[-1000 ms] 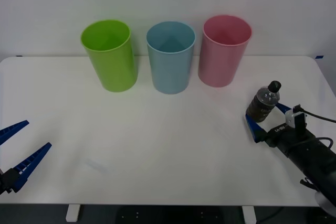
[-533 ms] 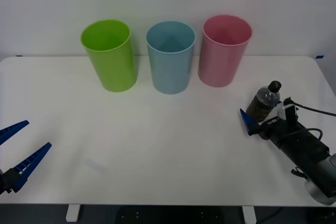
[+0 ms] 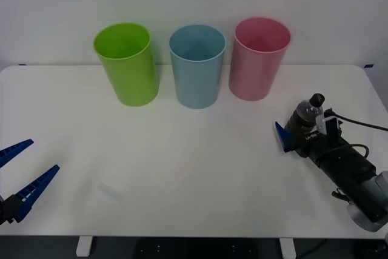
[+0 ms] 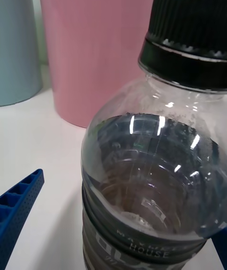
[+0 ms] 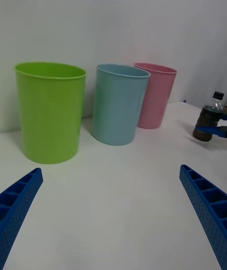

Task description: Grasp the object on the table and drop it into the matching bin: aluminum can to the light blue bin, PET bottle to the pink bin.

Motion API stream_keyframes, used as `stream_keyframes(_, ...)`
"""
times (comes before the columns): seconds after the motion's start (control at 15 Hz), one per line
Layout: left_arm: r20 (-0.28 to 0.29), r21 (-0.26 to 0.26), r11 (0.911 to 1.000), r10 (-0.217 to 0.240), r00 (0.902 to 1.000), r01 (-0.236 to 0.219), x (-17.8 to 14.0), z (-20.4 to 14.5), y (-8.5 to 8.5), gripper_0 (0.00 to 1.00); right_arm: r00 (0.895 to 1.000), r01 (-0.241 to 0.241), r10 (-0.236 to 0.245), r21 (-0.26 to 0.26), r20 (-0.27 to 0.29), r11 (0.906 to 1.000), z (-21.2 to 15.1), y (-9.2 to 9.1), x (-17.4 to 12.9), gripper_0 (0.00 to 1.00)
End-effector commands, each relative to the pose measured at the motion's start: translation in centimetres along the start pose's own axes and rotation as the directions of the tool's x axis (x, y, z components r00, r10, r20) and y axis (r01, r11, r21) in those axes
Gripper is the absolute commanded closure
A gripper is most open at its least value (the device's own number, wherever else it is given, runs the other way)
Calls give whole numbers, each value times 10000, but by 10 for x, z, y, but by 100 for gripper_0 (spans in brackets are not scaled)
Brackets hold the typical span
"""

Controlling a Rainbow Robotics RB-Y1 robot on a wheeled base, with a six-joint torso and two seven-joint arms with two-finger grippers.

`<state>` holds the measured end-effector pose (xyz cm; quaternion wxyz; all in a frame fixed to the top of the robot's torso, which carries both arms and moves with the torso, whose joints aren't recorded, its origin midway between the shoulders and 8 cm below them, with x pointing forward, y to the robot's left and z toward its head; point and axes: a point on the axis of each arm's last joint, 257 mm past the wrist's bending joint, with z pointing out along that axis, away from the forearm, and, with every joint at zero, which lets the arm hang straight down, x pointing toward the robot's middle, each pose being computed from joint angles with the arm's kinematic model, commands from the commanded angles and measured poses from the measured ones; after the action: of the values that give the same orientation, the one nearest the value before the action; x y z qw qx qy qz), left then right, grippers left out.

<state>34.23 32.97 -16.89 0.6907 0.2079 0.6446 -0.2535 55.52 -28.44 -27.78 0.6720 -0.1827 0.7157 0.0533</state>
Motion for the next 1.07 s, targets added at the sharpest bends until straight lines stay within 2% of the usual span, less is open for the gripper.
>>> stream_keyframes(0.07, 0, 0, 10000, 0, 10000, 0, 0, 0, 0, 0, 10000, 47, -47, 7, 3, 10000, 0, 0, 0, 89)
stream_keyframes(0.13, 0, 0, 10000, 0, 10000, 0, 0, 0, 0, 0, 10000, 42, -42, 9, -11, 10000, 0, 0, 1, 100)
stream_keyframes(0.6, 0, 0, 10000, 0, 10000, 0, 0, 0, 0, 0, 10000, 19, -18, 62, -53, 10000, 1, 0, 1, 100)
stream_keyframes(0.93, 0, 0, 10000, 0, 10000, 0, 0, 0, 0, 0, 9995, -104, 104, -27, 287, 9999, 1, -3, -14, 100)
stream_keyframes(1.07, 0, 0, 10000, 0, 10000, 0, 0, 0, 0, 0, 9985, -284, 289, -103, 457, 9995, -3, -5, -18, 100)
